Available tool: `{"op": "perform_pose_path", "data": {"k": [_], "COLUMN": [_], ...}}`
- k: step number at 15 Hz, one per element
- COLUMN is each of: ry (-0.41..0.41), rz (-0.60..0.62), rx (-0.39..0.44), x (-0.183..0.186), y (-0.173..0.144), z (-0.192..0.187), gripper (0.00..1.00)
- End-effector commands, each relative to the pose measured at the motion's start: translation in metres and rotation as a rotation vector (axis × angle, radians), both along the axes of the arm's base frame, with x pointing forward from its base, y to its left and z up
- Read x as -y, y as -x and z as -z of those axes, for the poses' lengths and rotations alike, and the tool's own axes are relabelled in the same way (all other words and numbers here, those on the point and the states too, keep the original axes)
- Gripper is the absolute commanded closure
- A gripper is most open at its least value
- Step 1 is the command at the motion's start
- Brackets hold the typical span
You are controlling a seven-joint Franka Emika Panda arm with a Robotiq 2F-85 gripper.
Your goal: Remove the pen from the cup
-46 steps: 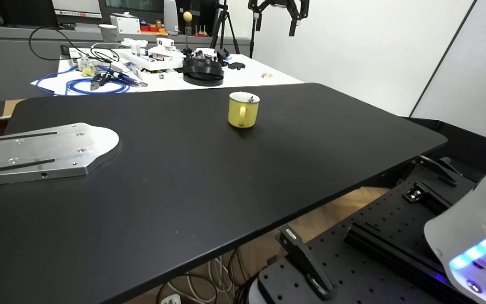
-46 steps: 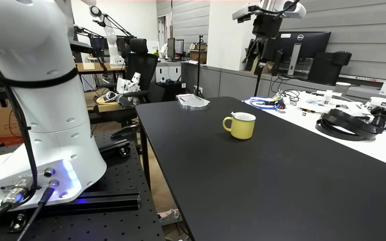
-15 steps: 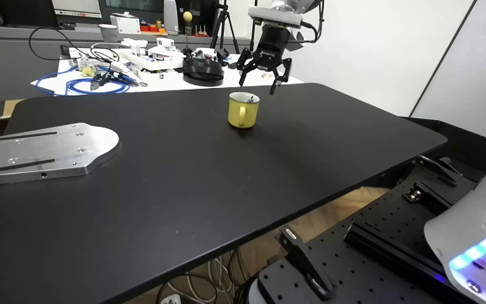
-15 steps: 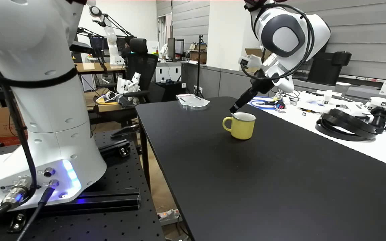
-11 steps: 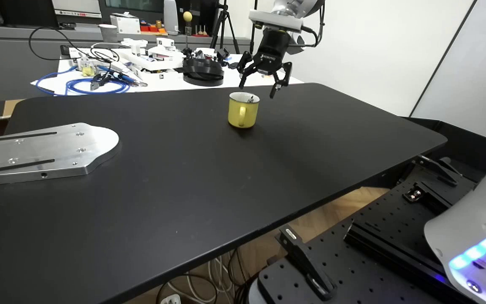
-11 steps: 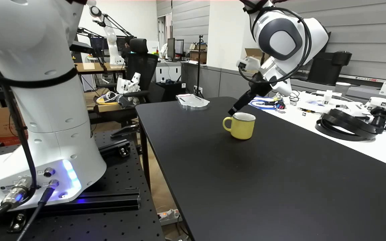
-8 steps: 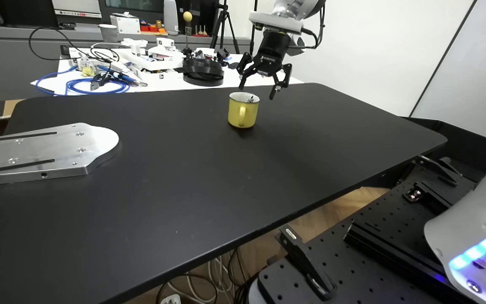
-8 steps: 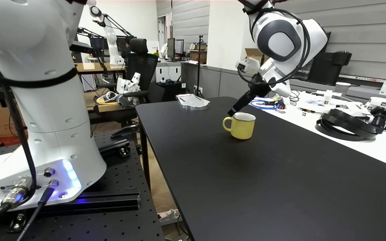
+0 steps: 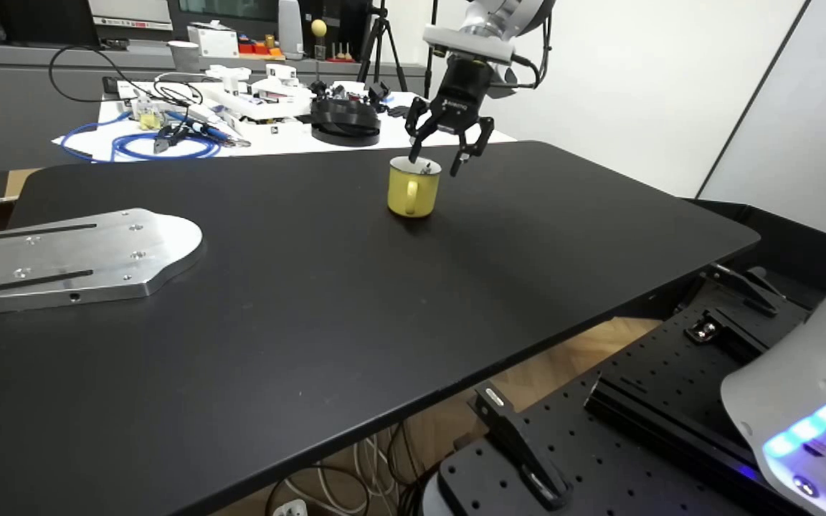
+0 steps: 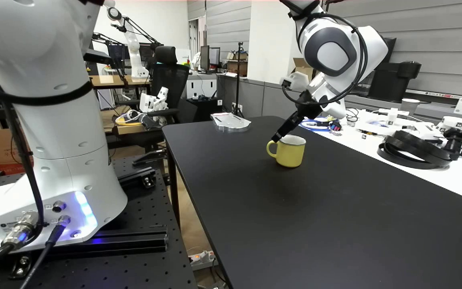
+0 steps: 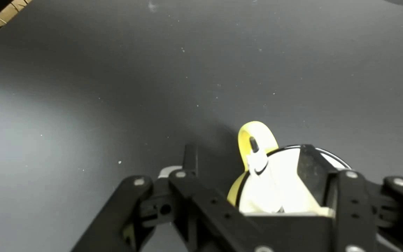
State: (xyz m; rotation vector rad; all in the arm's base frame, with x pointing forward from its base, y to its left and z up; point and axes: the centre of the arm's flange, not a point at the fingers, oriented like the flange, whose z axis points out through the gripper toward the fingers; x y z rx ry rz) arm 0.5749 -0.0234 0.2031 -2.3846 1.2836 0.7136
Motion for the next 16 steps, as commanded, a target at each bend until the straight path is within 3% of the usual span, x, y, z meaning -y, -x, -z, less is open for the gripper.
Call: {"op": "perform_pose_path", "data": {"k": [1,8,16], "ry": [0.008,0.014,-0.019], "rz": [-0.004,-0.018,-0.027], "rx": [0.025,0.056,0.078], "x": [-0.003,-0.003,-0.007], "y": [0.003,0.002,-0.004], "z": [0.000,-0.001,-0.024], "gripper": [0.55,0.99,0.97]}}
